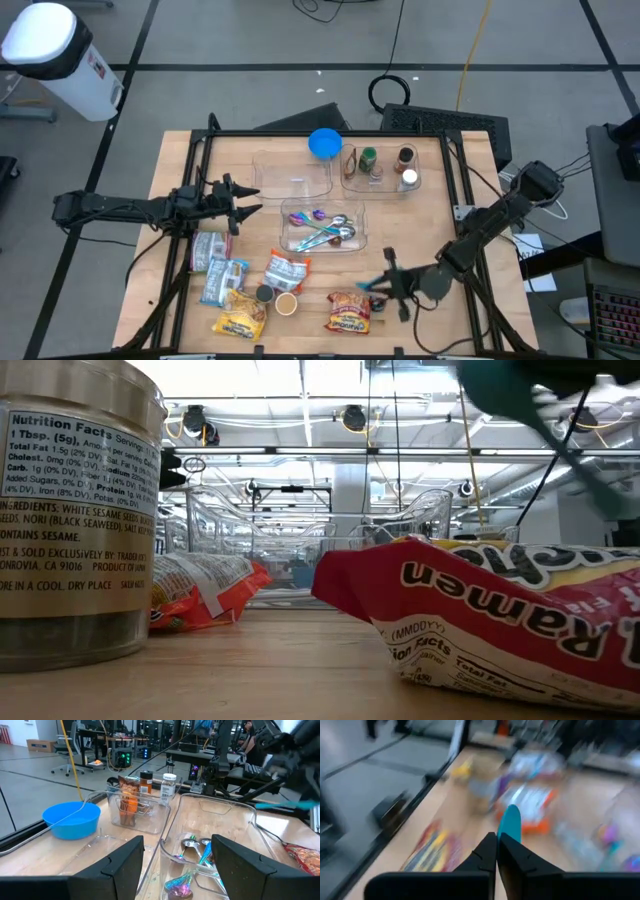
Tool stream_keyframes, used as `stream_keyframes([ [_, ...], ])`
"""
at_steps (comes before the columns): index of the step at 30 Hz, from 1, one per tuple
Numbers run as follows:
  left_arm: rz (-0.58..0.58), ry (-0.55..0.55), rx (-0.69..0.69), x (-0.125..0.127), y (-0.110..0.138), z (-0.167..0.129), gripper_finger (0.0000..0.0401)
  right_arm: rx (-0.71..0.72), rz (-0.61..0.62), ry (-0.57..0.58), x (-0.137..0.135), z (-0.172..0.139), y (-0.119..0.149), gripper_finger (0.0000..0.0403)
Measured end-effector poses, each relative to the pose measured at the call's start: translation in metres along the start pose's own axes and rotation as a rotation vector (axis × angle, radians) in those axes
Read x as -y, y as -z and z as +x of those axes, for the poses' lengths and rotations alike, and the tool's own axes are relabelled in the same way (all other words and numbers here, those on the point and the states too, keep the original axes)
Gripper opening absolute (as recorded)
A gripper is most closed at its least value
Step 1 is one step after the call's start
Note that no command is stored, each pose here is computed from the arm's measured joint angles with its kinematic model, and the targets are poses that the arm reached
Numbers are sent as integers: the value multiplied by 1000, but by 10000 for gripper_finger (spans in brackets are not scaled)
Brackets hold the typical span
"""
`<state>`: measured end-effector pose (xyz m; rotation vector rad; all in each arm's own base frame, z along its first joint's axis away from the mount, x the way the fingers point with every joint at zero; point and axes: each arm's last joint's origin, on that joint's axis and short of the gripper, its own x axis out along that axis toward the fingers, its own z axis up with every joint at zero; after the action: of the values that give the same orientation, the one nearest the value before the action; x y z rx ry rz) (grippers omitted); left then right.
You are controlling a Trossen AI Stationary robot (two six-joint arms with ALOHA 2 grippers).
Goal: Pick & Place Food Item
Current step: Put the blue spoon into the bottom transparent bin
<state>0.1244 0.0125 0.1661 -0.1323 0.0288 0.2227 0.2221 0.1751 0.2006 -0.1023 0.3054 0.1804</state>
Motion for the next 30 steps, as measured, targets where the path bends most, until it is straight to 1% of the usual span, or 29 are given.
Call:
stream_keyframes([
  [4, 0, 0, 1, 0, 0, 0, 241, 144, -50, 74, 25, 11, -18, 2],
  [6, 0, 0, 0, 0, 0, 0, 241, 229, -39, 80, 42, 16, -28, 2],
  [10, 0, 0, 0, 0, 0, 0, 241, 403, 22, 65, 78, 23, -44, 2],
  [13, 0, 0, 1, 0, 0, 0, 241, 499, 63, 63, 103, 30, -47, 1],
  [16, 0, 0, 0, 0, 0, 0, 241, 548, 91, 87, 124, 41, -41, 1],
  [20, 0, 0, 1, 0, 0, 0, 241, 487, 98, 162, 146, 57, -21, 1],
  [23, 0, 0, 1, 0, 0, 0, 241, 423, 142, 193, 158, 69, -4, 1],
  [26, 0, 0, 1, 0, 0, 0, 241, 366, 161, 218, 166, 78, 13, 1],
  [30, 0, 0, 0, 0, 0, 0, 241, 293, 153, 248, 174, 87, 31, 1],
])
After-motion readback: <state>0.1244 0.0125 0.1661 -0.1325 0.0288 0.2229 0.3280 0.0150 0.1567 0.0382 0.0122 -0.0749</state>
